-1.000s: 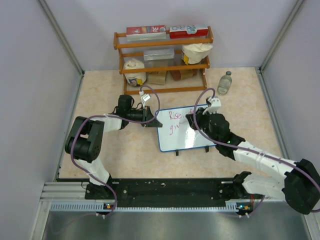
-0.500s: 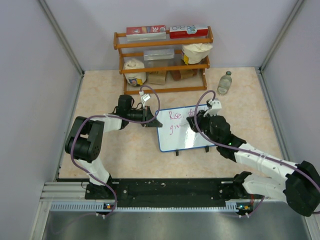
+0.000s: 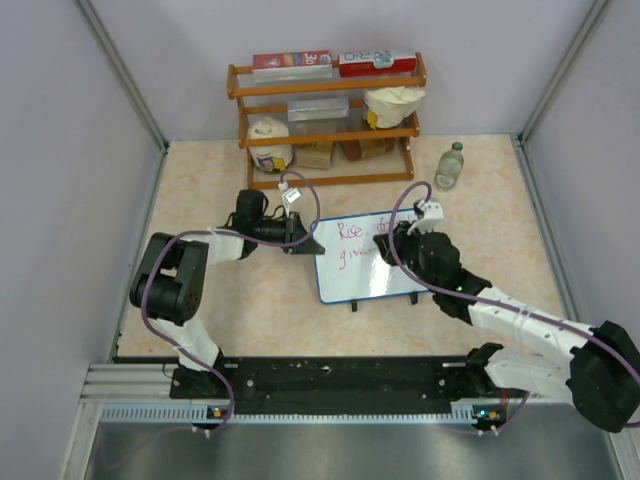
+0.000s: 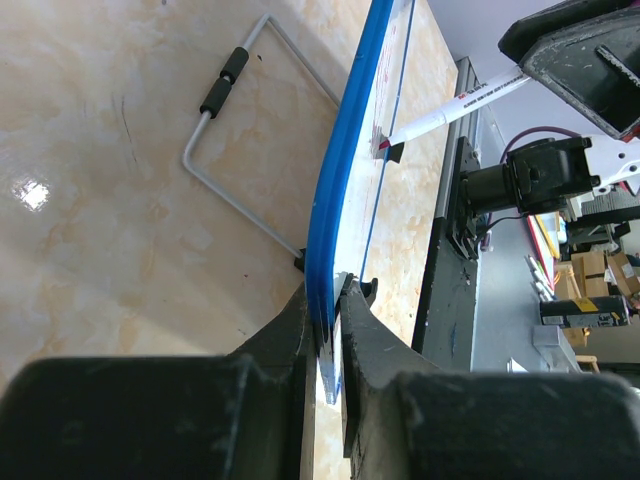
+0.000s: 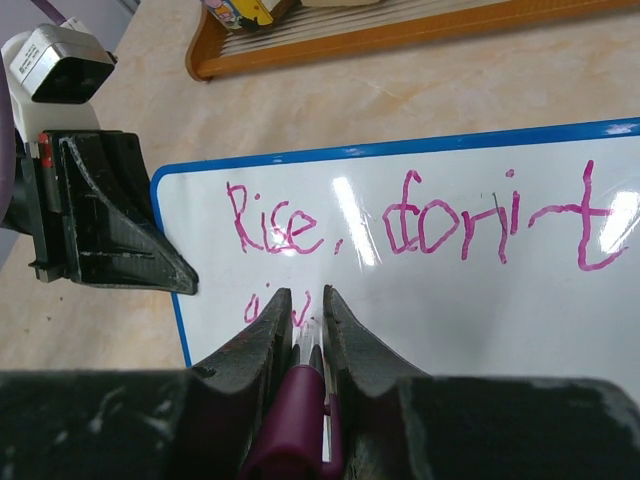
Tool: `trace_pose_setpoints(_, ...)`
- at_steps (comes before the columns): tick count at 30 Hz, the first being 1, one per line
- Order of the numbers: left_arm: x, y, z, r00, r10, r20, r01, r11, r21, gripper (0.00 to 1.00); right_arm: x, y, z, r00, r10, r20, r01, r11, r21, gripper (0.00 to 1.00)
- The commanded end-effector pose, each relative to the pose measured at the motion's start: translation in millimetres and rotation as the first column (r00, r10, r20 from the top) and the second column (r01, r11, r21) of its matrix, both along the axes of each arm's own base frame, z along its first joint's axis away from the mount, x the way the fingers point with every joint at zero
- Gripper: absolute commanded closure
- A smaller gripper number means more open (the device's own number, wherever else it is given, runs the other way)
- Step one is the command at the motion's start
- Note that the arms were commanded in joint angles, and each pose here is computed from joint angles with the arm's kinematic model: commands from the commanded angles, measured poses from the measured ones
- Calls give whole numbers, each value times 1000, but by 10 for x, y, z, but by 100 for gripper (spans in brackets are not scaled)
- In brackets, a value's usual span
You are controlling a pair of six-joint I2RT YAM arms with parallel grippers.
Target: Write a sentence on the whiteboard
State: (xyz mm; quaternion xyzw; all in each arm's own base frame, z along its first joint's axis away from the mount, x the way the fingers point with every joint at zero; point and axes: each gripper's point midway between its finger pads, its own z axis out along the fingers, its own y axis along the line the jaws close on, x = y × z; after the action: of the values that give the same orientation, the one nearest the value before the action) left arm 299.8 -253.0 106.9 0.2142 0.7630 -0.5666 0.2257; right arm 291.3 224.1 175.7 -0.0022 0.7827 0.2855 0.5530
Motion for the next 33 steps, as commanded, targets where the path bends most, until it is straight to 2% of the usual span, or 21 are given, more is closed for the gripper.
trace_pose_setpoints(1, 5, 55, -278, 999, 49, 21, -51, 994, 92, 100, 57, -143, 45, 998, -65, 23, 65, 998, -24, 100)
trace_pose_setpoints(20, 5, 55, -278, 999, 49, 21, -51, 994, 92, 100, 194, -148, 347, 992, -101, 77, 101, 995, 5, 100)
trace_pose_setpoints(33, 3, 54, -277, 999, 48, 21, -49, 995, 91, 100, 154, -13, 233, 999, -34, 40, 34, 999, 3, 100)
